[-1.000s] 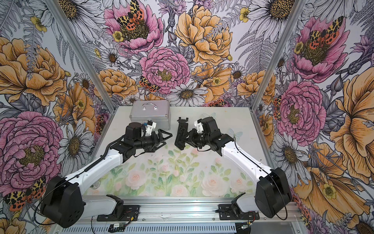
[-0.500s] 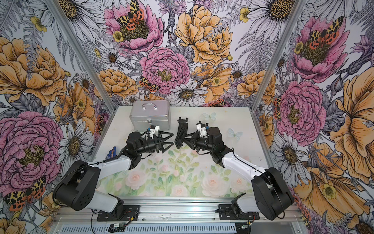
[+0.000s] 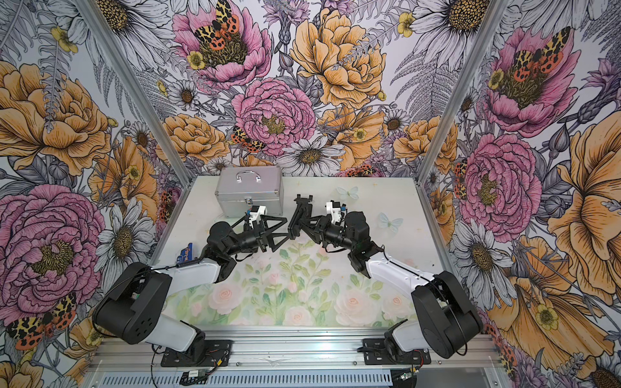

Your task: Open the phone stand

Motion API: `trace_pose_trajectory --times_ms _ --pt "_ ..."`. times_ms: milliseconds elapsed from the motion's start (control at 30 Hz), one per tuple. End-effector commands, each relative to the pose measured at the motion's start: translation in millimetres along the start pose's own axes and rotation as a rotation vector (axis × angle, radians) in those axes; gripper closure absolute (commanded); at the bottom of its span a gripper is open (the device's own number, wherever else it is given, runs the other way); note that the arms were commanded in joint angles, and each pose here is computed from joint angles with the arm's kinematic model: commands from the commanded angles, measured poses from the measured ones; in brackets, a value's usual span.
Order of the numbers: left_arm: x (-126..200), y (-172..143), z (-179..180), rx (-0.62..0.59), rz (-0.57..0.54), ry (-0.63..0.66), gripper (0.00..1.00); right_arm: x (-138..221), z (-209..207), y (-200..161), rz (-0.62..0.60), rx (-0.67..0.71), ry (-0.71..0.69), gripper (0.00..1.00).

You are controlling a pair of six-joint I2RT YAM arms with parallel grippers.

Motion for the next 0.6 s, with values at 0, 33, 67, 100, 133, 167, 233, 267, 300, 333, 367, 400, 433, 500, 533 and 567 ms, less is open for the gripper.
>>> trace_pose_trajectory --times_ms 0,33,67,100,133,167,233,267,300,333,367,400,433,500,533,567 --pt "-2 -7 -2 -0.008 0.038 -0.014 0.01 -4 8 2 -0.023 0.029 0.053 1.0" --pt "-2 -7 -2 -0.007 0.036 -0.014 0.01 -5 8 2 -0.022 0.03 0.053 1.0" --pt "-2 -7 -1 -0.005 0.037 -0.013 0.01 -7 7 2 -0.018 0.027 0.05 1.0" --pt "-1 -7 -1 -0.003 0.038 -0.014 0.01 -8 6 2 -0.017 0.027 0.051 1.0" --pt "-2 -8 -2 -0.003 0.04 -0.014 0.01 -10 6 1 -0.014 0.028 0.052 1.0" --pt "-2 -8 -2 -0.002 0.044 -0.013 0.01 -11 6 2 -0.014 0.027 0.051 1.0" --pt "-1 -8 -1 -0.001 0.044 -0.013 0.01 -14 6 1 -0.007 0.029 0.05 1.0" --pt "-2 -9 -1 0.0 0.044 -0.012 0.01 -15 5 1 -0.004 0.029 0.049 1.0" --pt "-2 -8 -1 0.0 0.044 -0.012 0.01 -16 4 1 -0.004 0.028 0.047 1.0" --pt "-2 -8 -1 0.001 0.044 -0.013 0.01 -17 3 1 -0.003 0.026 0.043 1.0" --pt "-2 -9 -2 -0.001 0.044 -0.014 0.01 -17 1 0 -0.003 0.025 0.04 1.0" --pt "-2 -9 -2 -0.001 0.044 -0.015 0.01 -18 0 -1 0.001 0.023 0.037 1.0" --pt "-2 -9 -3 -0.002 0.046 -0.016 0.01 -18 -2 0 0.001 0.021 0.033 1.0" --pt "-2 -9 -4 -0.004 0.046 -0.018 0.03 -19 -4 -1 0.003 0.018 0.028 1.0" --pt "-1 -8 -4 -0.005 0.042 -0.018 0.04 -19 -5 -2 0.003 0.017 0.027 1.0" --pt "-1 -8 -4 -0.005 0.043 -0.018 0.07 -19 -6 -2 0.005 0.015 0.025 1.0"
Point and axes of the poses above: each gripper's point midway between its finger pads, its own x axis back along the fingers, its own z axis along the line the jaws close on, y = z × x, the point moved 6 cm from there along x, back along the fingers, and after that the axes turned 11 degrees about x, right-handed, at the moved point
